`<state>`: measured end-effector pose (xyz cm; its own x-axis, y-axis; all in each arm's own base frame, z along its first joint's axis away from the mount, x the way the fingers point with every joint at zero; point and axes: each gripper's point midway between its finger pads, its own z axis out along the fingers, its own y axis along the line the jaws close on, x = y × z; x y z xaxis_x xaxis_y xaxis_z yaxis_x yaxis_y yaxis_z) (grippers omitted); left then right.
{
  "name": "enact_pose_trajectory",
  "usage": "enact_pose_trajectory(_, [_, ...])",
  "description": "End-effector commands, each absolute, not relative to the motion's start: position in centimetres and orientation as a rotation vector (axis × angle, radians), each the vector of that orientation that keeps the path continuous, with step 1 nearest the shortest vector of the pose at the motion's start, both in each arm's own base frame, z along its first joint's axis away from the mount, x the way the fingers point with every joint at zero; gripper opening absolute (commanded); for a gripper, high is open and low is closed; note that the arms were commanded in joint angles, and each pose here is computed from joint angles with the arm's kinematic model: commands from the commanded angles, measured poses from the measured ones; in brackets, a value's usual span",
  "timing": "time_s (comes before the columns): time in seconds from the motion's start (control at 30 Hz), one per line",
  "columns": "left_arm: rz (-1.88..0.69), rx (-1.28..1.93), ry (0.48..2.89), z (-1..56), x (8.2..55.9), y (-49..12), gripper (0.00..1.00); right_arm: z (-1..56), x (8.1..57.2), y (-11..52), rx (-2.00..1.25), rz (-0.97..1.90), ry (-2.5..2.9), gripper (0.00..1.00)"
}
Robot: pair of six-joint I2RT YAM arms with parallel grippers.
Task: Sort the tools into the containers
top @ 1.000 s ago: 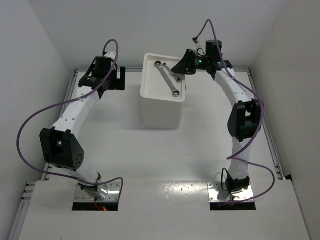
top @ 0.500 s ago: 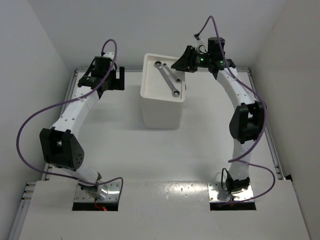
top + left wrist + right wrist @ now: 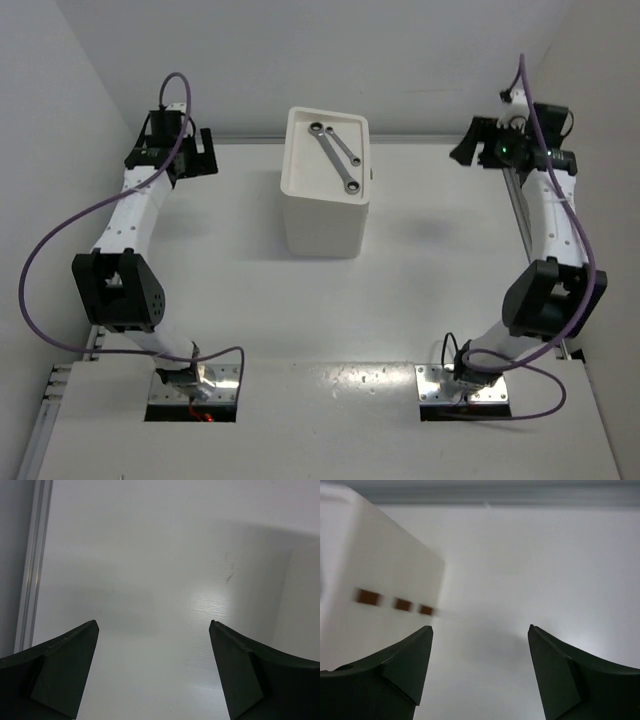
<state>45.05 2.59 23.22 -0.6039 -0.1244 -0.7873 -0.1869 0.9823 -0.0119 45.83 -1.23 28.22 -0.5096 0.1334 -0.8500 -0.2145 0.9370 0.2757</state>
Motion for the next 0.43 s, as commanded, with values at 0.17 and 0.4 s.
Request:
enact_pose_trajectory(0.17, [0.170,-0.338,2.329,16.8,44.1,7.4,0.99,11.2,38.8,-7.1,-0.054,0.272,2.455,0.82])
enact_pose_trajectory(0.4, [0.206,-0.324,2.342,15.7,43.7,8.2,0.99,9.9,38.8,-7.5,-0.035,0.278,2.474,0.85])
